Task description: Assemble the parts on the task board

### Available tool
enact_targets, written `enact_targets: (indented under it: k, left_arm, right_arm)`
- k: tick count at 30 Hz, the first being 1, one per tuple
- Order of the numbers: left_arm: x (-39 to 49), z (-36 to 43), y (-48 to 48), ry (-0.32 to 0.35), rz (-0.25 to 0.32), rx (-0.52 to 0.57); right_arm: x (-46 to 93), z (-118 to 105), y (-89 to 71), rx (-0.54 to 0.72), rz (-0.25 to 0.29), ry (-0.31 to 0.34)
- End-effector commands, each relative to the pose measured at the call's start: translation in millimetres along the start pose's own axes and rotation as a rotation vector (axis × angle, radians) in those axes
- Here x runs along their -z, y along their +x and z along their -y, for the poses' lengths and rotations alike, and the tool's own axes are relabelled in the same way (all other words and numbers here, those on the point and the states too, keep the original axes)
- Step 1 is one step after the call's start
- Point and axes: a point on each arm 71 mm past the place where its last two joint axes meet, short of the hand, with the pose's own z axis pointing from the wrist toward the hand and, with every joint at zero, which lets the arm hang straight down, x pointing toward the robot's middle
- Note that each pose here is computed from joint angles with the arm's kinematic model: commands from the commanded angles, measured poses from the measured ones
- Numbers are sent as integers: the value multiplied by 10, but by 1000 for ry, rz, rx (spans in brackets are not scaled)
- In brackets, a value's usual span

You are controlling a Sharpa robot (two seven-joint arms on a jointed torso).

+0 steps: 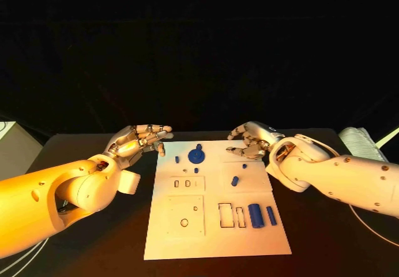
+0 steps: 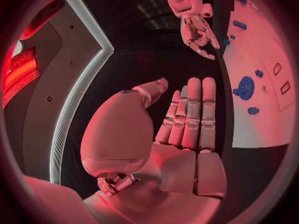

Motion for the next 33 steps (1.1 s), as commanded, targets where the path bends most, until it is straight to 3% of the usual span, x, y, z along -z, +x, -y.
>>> enact_targets:
  k: [1,8,17,33]
  left_arm:
    - [-18,-2,24,10,-19,12]
    - [-30,-27,27,9,-26,16]
    - [-31,-49,0,6,-22,15]
    - [-21,-50,-10,6,-24,11]
  right_arm:
    - [92,122,-74,-117,-62,-22]
    - [231,509,-269,-69,-70,11]
    - [266,750,-295,-34,-79,41]
    - [150,875,-51,-14,-110,91]
